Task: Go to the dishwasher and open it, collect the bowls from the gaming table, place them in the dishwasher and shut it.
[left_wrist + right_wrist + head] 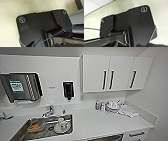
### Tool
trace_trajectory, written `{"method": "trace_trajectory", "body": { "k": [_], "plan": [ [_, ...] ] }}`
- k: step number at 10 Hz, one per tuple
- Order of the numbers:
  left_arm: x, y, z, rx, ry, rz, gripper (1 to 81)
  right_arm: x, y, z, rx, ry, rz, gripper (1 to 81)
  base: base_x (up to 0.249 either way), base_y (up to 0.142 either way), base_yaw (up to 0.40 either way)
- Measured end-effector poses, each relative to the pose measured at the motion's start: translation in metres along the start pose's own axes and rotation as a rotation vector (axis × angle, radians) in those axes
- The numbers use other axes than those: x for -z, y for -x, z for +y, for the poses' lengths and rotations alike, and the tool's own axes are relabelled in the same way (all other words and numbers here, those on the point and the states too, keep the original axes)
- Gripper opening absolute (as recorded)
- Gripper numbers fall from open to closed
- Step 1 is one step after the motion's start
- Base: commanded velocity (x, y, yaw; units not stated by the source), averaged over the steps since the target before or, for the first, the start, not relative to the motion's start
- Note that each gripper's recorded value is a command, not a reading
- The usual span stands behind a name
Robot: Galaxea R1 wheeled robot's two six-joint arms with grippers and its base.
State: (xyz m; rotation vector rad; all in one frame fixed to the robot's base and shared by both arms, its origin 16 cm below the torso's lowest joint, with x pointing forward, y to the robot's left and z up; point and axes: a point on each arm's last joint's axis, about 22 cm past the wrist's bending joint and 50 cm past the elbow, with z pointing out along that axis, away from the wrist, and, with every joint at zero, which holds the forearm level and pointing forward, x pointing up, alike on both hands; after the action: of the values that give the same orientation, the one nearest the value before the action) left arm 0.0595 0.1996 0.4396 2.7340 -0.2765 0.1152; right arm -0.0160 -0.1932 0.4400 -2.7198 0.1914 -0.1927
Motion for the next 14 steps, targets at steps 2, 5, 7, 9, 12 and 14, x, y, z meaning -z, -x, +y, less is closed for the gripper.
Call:
{"method": "trace_trajectory", "body": {
  "k": [2,5,7,9,12,14],
  "plan": [
    [0.005,0.0,0.0,0.001,0.014,0.0,81.1,0.003,0.0,-0.01,-0.005,-0.033,-0.002,81.1,0.0,0.0,0.0],
    [0.02,-0.001,0.004,0.002,0.068,0.005,81.1,0.015,0.0,-0.029,-0.016,-0.108,-0.01,81.1,0.0,0.0,0.0],
    [0.036,-0.009,0.005,0.003,0.103,0.033,81.1,0.03,-0.007,-0.028,-0.022,-0.14,-0.005,81.1,0.0,0.0,0.0],
    [0.055,-0.014,-0.013,0.005,0.099,0.062,81.1,0.044,-0.015,-0.012,-0.045,-0.134,0.001,81.1,0.0,0.0,0.0],
    [0.062,-0.024,-0.017,-0.004,0.099,0.107,81.1,0.046,-0.019,-0.012,-0.055,-0.138,0.002,81.1,0.0,0.0,0.0],
    [0.065,-0.024,-0.021,-0.006,0.095,0.107,81.1,0.048,-0.018,-0.008,-0.055,-0.134,0.001,81.1,0.0,0.0,0.0]
  ]
}}
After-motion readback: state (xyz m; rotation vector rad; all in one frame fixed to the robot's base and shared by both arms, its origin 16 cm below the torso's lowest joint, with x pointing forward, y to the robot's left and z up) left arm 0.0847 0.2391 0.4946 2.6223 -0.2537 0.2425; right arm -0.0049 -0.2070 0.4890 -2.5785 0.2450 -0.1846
